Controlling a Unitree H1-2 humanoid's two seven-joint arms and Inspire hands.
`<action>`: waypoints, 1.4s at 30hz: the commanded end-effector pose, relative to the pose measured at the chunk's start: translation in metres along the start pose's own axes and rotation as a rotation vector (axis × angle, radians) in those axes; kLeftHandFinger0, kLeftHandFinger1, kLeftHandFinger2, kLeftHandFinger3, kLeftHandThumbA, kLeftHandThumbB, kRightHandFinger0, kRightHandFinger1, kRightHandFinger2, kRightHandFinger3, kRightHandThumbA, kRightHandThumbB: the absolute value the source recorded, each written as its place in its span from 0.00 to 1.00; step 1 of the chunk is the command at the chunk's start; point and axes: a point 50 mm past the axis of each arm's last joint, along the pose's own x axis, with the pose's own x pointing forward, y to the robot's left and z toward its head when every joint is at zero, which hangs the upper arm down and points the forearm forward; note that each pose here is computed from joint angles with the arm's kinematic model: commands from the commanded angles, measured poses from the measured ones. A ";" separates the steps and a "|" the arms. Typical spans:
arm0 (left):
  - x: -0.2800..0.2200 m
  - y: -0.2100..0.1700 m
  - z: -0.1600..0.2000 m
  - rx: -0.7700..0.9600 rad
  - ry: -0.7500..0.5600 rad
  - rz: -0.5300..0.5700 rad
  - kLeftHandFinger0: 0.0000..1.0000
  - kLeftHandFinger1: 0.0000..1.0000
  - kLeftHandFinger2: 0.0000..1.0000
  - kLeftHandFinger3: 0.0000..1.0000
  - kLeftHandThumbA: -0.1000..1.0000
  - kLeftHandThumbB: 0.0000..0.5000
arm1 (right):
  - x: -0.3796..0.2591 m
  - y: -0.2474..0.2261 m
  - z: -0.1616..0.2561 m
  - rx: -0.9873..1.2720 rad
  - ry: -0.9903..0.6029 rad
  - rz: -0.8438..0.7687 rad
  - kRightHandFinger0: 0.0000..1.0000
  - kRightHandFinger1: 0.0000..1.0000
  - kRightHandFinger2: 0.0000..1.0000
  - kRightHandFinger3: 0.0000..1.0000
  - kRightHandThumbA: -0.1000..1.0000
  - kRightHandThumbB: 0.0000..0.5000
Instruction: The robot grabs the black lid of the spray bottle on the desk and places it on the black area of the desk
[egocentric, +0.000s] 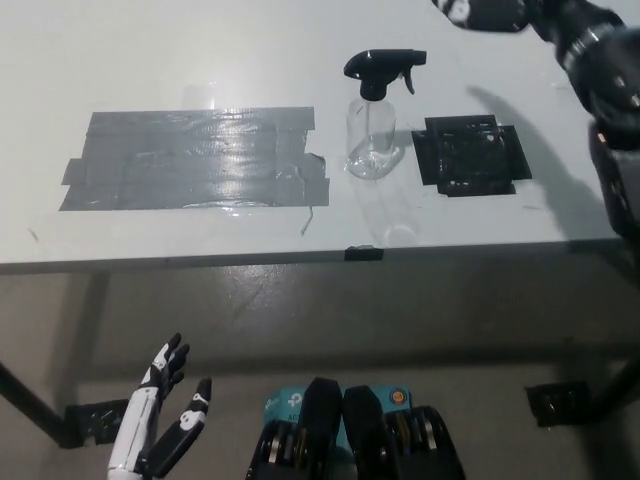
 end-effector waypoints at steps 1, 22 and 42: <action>0.019 0.005 0.012 0.083 -0.056 -0.003 1.00 1.00 1.00 1.00 0.59 0.26 | 0.068 -0.011 0.097 0.017 0.084 0.235 1.00 1.00 1.00 1.00 0.69 0.93; 0.044 0.002 0.026 0.102 -0.101 -0.025 0.97 0.99 1.00 1.00 0.37 0.32 | 0.087 0.015 0.093 -0.266 0.247 0.427 1.00 1.00 1.00 1.00 0.77 1.00; 0.053 0.001 0.035 0.107 -0.139 -0.022 0.79 0.88 0.93 1.00 0.19 0.28 | 0.078 0.009 0.051 -0.320 0.344 0.434 1.00 1.00 1.00 1.00 0.74 1.00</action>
